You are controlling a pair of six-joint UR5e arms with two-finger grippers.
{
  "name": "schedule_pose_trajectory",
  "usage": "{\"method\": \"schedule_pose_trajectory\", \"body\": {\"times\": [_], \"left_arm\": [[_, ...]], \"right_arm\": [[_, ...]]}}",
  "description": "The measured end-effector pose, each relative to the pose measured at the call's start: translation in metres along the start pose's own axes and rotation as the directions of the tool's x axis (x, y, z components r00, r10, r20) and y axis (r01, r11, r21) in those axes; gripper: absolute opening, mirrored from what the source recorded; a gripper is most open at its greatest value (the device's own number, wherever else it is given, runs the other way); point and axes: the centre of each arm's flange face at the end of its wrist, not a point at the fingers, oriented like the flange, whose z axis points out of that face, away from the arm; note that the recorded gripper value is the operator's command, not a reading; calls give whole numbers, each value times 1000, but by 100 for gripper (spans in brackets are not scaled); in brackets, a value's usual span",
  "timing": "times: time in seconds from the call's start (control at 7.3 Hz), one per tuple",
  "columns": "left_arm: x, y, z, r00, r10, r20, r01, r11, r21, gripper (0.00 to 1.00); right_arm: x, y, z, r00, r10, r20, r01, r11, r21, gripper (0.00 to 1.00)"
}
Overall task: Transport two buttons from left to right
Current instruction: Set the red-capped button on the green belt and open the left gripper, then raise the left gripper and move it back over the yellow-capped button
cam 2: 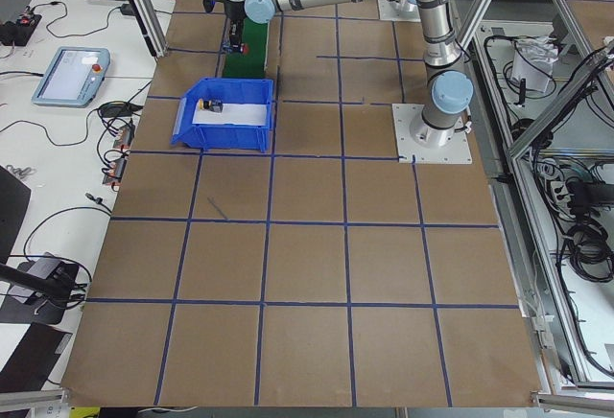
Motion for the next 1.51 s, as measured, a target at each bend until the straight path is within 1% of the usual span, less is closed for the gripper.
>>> {"method": "schedule_pose_trajectory", "body": {"times": [0.14,0.27,0.41,0.96,1.1,1.23,1.37,1.51], "left_arm": [[14,3,9,1000,-13,-2,13,1000,-9,37],[21,5,12,1000,-18,-3,18,1000,-13,50],[25,5,15,1000,-20,-4,19,1000,-15,99],[7,-5,11,999,-33,-3,33,999,-4,100],[-17,-14,3,999,-41,-3,41,999,11,100],[-52,-28,-8,1000,-27,0,27,999,34,100],[-96,-43,-16,1000,-5,6,5,999,54,100],[-137,-54,-18,1000,4,-2,-4,998,62,100]], "right_arm": [[0,0,0,1000,0,0,0,1000,0,100],[0,0,0,1000,-1,0,1,1000,-1,100],[0,0,1,1000,-1,0,1,1000,-2,100],[0,-1,2,1000,-2,1,2,1000,-4,100],[0,0,2,1000,-2,1,2,1000,-4,100],[0,0,2,1000,-2,1,2,1000,-4,100],[0,0,2,1000,-2,1,2,1000,-4,100],[0,0,2,1000,-2,1,2,1000,-4,100]]}}
